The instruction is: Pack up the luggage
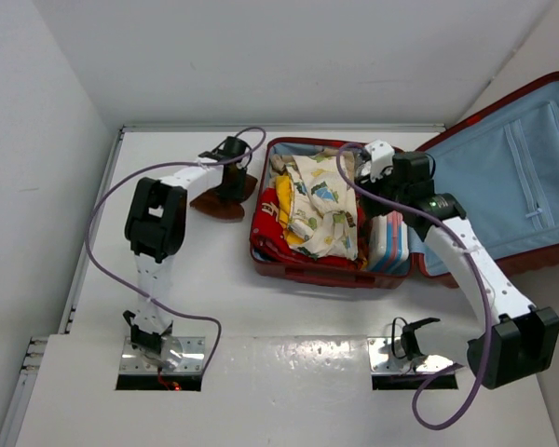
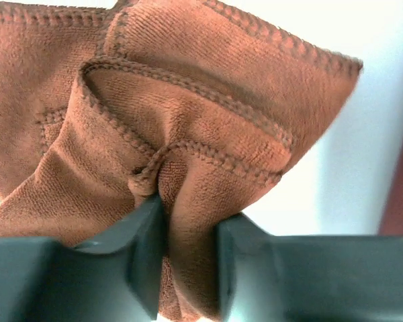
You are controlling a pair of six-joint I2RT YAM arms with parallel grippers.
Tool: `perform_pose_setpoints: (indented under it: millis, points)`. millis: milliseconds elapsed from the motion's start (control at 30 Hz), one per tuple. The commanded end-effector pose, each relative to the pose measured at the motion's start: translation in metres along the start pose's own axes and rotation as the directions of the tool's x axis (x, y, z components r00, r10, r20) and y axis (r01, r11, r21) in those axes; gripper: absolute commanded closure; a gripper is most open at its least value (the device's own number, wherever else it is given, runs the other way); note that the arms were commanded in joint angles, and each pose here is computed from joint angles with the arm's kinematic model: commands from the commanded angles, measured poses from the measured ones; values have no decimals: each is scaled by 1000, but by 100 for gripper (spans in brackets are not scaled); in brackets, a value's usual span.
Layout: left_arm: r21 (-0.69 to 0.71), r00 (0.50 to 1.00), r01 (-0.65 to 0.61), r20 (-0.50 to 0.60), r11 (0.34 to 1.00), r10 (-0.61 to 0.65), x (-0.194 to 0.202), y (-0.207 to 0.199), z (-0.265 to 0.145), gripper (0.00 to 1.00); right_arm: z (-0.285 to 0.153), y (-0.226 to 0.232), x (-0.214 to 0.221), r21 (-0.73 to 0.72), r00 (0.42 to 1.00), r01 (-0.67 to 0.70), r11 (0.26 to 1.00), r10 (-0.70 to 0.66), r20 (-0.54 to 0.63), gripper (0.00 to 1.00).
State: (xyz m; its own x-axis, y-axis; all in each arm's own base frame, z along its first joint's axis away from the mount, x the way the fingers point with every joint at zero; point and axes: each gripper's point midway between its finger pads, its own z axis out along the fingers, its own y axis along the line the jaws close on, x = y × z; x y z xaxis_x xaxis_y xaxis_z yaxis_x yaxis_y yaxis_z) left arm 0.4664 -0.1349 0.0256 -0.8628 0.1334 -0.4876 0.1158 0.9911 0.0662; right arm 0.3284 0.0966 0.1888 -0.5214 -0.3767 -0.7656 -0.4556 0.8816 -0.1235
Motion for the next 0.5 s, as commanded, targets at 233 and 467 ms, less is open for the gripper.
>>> perform_pose_setpoints:
  millis: [233,467]
  points:
    - [306,955,211,139,928,-263,-78,11,-58,96,-41,-46,-45,112,938,-308,945,281,203,45]
    - [464,876,15,420,886,-235,-160,-69,-195,97,-71,-82,-54,221,887,-418,881,343,310,43]
